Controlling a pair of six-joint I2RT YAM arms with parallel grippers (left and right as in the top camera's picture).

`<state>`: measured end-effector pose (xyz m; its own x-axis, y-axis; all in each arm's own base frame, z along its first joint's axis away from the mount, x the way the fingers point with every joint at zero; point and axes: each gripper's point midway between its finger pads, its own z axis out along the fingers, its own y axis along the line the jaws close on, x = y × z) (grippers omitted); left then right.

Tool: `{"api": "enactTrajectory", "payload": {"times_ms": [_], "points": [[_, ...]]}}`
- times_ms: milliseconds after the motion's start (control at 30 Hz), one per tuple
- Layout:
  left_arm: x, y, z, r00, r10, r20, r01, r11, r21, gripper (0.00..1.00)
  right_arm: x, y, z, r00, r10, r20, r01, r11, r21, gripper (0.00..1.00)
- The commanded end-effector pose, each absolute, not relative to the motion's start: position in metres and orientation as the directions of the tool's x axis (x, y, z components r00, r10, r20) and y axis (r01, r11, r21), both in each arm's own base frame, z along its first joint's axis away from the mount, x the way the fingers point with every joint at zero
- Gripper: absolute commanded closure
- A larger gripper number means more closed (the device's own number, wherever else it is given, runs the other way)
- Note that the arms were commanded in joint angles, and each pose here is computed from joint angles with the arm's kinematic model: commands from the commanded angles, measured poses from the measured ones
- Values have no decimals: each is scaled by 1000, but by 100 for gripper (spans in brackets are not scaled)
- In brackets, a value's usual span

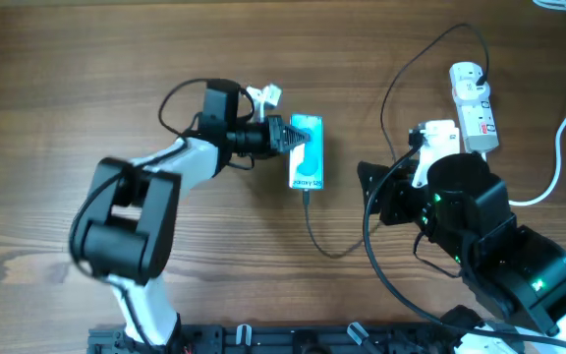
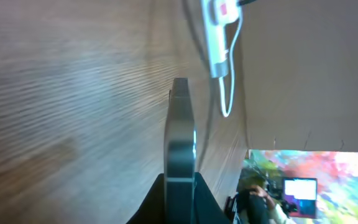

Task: Plug charger to phone and switch on socket

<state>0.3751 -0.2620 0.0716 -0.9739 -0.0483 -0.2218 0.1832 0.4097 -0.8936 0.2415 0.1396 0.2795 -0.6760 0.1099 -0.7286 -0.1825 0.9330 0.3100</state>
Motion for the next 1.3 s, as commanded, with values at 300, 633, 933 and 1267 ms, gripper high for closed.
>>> {"api": "enactTrajectory", "payload": {"times_ms": [300,633,933,1267], "points": [[380,-263,2,-990,-63,-129,84,472,-877,91,246,133,282,-669,143,-729,-132,943,306,19],[384,-260,-8,-994,-79,-76,24,517,-856,66,256,139,261,-714,113,-691,-110,957,270,15],[385,-233,-25,-996,-92,16,-79,736,-672,64,268,137,246,-732,162,-662,-20,966,258,14],[392,-222,-27,-993,-122,-5,-91,764,-638,65,278,122,253,-666,327,-671,140,938,319,1]]}}
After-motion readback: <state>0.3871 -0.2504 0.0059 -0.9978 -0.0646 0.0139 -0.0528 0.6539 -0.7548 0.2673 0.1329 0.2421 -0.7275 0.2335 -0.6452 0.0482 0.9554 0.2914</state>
